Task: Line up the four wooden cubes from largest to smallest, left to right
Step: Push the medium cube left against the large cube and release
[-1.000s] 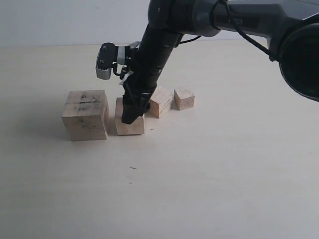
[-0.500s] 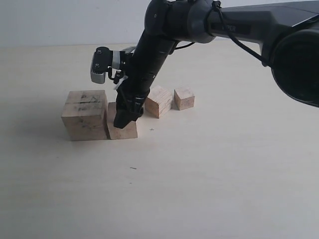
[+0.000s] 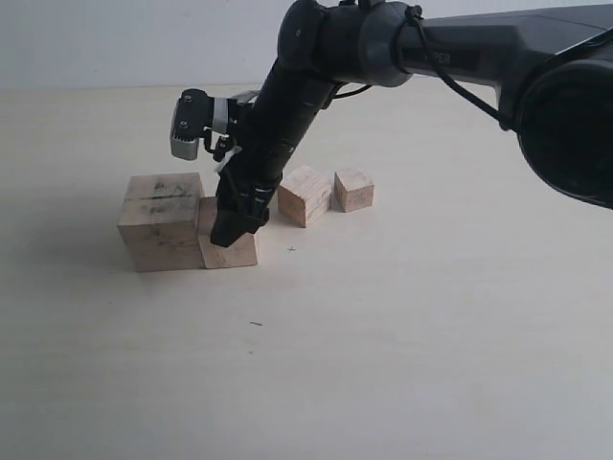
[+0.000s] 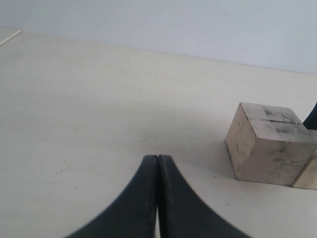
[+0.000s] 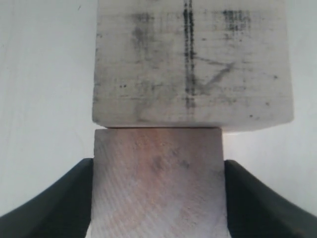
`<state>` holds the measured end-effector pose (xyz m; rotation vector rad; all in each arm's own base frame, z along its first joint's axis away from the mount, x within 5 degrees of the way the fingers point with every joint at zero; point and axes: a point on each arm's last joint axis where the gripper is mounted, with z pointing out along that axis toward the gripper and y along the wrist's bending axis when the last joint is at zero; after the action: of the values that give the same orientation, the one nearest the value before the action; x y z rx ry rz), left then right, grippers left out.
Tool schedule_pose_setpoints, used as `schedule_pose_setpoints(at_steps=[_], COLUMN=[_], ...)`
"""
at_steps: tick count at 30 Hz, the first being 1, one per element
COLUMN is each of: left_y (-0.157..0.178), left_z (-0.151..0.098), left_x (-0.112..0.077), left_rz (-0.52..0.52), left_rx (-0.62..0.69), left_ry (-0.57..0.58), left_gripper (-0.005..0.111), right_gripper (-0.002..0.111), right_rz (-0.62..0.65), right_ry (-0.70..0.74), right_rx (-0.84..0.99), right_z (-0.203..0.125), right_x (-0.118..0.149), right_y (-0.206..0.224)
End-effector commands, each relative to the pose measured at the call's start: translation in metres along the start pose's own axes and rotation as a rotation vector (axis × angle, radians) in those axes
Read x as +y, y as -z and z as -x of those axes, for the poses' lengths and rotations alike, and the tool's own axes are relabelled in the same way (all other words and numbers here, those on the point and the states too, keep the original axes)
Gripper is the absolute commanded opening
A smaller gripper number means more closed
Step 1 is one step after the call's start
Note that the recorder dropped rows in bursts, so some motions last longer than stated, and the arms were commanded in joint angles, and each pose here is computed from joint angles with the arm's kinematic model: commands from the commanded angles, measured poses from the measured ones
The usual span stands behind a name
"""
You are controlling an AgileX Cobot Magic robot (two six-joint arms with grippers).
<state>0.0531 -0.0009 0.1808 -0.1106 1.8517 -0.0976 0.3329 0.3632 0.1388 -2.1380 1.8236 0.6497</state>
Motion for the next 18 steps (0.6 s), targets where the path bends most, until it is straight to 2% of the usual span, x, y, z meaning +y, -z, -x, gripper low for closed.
schedule_pose_setpoints(at_steps=[1, 7, 9, 13, 18], left_y=[0.0000, 0.0000, 0.0000, 0.0000, 0.0000], left_z=[0.0000, 0.0000, 0.0000, 0.0000, 0.0000], left_x=[-0.0004, -0.0004, -0.0004, -0.0004, -0.0004], left_rz=[-0.008, -0.008, -0.008, -0.008, -0.008], left_rx=[-0.011, -0.011, -0.011, -0.011, -0.011], left_ry=[0.000, 0.000, 0.000, 0.000, 0.000], left_gripper=[0.000, 0.000, 0.000, 0.000, 0.000], right_gripper=[0.000, 0.001, 0.005, 0.019, 0.043], right_rz=[0.015, 0.016, 0.016, 0.016, 0.006], right_ry=[-0.013, -0.015, -0.015, -0.023, -0.023], right_rx=[-0.007, -0.005, -0.005, -0.005, -0.009], right_z=[-0.0032, -0.0042, -0.0042, -0.0042, -0.0039], right_x=[-0.0007, -0.0011, -0.0011, -0.0011, -0.0020], right_y=[-0.0088, -0.0108, -0.0108, -0.0108, -0.0108])
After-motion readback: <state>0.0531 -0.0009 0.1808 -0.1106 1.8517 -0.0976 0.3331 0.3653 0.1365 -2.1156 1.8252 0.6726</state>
